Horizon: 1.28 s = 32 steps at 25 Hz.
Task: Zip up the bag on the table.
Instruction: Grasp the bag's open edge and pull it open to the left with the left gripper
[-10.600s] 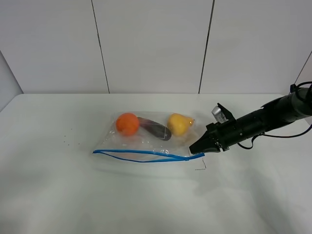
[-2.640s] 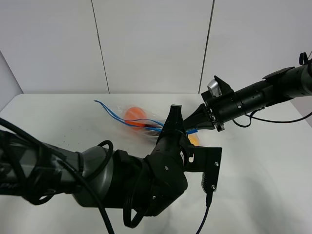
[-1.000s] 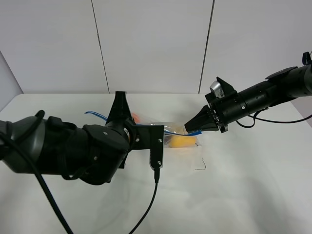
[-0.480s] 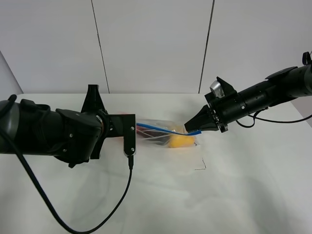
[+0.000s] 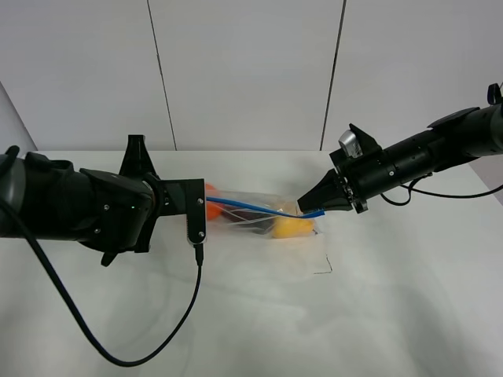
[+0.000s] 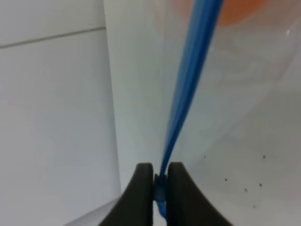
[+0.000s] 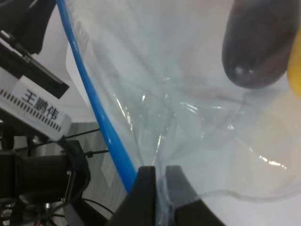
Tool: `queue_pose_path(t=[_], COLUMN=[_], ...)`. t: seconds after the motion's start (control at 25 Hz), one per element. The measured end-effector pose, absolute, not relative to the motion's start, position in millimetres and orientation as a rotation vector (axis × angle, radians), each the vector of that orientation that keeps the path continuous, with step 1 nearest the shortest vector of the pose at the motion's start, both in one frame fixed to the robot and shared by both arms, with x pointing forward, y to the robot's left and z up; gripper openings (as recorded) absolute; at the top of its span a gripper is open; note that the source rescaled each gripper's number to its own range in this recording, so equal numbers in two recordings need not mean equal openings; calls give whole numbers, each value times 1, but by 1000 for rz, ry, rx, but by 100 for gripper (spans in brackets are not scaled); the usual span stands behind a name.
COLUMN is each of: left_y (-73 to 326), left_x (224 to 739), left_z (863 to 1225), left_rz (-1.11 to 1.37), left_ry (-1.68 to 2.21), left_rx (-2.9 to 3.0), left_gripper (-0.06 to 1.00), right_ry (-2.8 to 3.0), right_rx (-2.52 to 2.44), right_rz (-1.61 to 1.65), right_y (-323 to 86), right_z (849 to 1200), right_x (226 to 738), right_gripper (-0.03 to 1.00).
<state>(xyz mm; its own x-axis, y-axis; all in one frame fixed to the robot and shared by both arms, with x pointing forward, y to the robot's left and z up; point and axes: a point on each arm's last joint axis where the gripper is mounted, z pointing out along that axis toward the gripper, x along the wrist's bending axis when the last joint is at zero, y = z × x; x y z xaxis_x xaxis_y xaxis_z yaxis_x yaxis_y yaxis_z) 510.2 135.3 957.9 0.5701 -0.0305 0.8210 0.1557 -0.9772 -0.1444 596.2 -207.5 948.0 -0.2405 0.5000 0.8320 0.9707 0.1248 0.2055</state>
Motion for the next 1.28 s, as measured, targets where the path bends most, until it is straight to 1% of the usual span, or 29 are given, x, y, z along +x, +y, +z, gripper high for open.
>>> queue_pose_path(t=[0.32, 1.28], left_y=[143, 148], left_x=[514, 517], left_z=[958, 957], left_rz=[-1352, -1340], left_ry=[-140, -164], left_rx=[-2591, -2591], left_gripper=[0, 0], right_ry=[-1818, -1813], right_rx=[-1420, -1426], right_rz=[-1026, -1030], right_y=[-208, -209], right_z=[948, 948], right_x=[596, 597], right_gripper=[0, 0])
